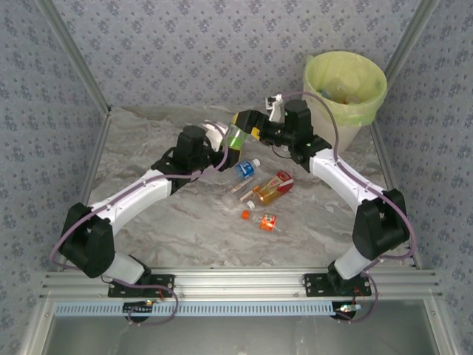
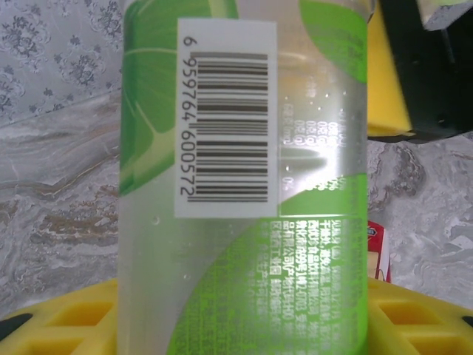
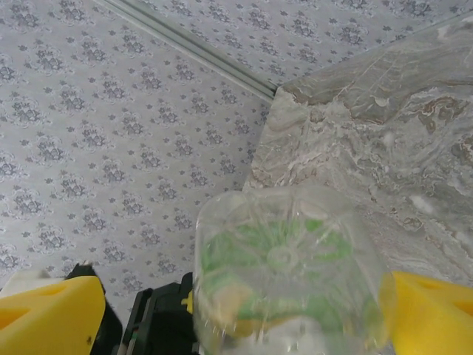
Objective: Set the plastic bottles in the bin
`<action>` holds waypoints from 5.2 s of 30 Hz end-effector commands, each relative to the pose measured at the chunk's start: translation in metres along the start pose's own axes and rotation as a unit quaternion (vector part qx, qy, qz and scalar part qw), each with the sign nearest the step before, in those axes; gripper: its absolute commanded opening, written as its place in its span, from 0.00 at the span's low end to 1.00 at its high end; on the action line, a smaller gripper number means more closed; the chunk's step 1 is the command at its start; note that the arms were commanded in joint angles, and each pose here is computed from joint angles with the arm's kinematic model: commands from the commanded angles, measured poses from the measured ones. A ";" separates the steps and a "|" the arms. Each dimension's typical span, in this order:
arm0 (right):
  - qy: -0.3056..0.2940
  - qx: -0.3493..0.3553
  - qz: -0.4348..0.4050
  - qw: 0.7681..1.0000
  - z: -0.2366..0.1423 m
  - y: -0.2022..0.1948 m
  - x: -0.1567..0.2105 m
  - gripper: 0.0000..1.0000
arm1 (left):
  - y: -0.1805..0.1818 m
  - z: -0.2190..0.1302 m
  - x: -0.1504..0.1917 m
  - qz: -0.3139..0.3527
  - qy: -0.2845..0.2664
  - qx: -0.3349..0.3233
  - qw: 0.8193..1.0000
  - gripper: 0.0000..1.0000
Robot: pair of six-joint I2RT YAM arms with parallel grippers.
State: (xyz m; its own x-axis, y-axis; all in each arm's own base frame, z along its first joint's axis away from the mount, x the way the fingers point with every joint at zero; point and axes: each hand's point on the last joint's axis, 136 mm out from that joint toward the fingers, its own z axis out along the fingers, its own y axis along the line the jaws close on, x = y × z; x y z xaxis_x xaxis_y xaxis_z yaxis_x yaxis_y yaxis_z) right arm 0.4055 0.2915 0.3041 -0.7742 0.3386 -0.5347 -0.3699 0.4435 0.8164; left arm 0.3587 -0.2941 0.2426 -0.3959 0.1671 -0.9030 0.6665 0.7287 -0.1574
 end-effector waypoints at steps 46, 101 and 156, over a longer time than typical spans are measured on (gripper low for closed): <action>-0.221 0.160 -0.196 0.942 -0.161 0.011 -0.149 0.44 | 0.040 -0.095 0.005 -0.099 -0.046 -0.124 0.986 1.00; -0.293 0.412 -0.182 0.843 -0.247 -0.078 -0.240 1.00 | 0.077 -0.073 0.103 -0.252 0.073 -0.191 0.946 1.00; -0.038 0.526 0.247 0.813 -0.077 -0.243 0.132 0.99 | 0.099 -0.036 0.126 -0.299 0.078 -0.226 0.924 0.99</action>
State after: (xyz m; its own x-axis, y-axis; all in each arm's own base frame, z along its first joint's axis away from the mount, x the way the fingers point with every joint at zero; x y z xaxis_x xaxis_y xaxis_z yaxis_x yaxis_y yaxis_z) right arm 0.3385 0.1643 0.0515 -0.6791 0.6945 -0.2377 0.6312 0.7177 0.2940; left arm 0.3466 -0.1797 0.1243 -0.7315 -0.2764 -0.6234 -0.0072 0.9173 -0.3982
